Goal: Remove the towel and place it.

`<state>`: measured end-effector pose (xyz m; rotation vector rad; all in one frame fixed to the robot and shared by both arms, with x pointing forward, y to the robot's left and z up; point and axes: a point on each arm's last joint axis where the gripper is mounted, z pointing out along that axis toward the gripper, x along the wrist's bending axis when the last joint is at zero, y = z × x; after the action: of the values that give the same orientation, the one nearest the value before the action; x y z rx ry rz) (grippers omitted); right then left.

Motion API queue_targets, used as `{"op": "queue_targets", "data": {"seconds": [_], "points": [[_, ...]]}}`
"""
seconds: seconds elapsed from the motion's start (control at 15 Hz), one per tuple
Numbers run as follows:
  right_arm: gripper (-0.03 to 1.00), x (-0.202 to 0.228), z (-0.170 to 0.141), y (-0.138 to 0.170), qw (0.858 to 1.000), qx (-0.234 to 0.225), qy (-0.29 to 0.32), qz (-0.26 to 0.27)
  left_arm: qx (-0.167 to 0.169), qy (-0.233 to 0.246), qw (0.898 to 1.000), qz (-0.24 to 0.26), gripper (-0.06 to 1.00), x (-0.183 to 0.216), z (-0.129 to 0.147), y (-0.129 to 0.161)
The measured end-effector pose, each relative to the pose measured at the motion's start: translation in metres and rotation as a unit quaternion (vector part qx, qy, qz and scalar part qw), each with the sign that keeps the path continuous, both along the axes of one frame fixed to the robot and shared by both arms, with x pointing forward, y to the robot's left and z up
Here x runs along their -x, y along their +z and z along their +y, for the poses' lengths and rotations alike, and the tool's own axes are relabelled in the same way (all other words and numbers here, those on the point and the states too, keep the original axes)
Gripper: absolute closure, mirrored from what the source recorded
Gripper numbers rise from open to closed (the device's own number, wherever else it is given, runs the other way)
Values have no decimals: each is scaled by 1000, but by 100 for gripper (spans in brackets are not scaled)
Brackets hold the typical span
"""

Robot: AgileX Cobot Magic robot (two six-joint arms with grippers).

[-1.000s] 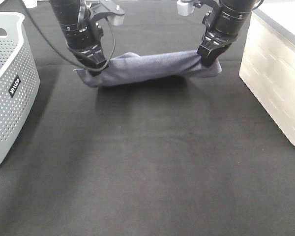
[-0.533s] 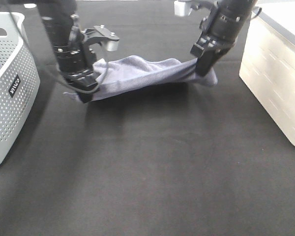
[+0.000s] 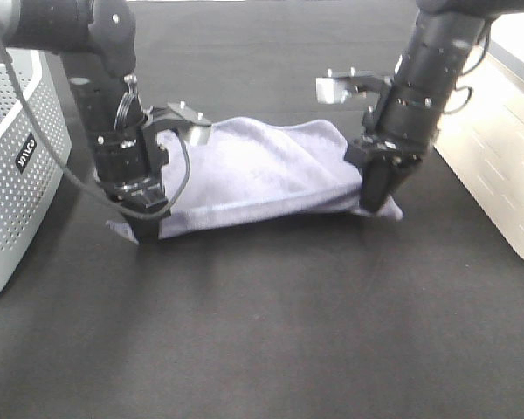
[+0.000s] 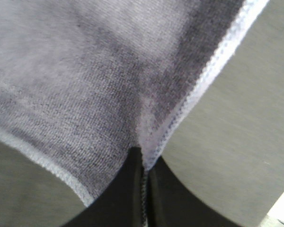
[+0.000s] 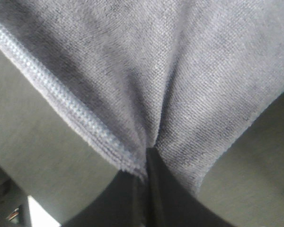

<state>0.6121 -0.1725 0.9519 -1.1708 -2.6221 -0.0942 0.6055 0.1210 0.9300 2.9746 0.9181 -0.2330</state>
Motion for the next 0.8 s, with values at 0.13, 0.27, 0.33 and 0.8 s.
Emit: {"op": "queue_targets", "data": {"seconds": [0.13, 0.27, 0.33, 0.8], "points": [[96, 4, -1, -5, 1000, 2, -6, 13, -1, 1, 1000, 8, 94, 5, 1, -2], [96, 14, -2, -15, 999, 0, -12, 40, -3, 6, 999, 32, 94, 16, 5, -11], [96, 22, -1, -23, 998, 2, -12, 60, -5, 8, 999, 48, 94, 23, 7, -19], [96, 41, -2, -41, 994, -5, -25, 109, -10, 17, 997, 71, 94, 39, 13, -25]]}}
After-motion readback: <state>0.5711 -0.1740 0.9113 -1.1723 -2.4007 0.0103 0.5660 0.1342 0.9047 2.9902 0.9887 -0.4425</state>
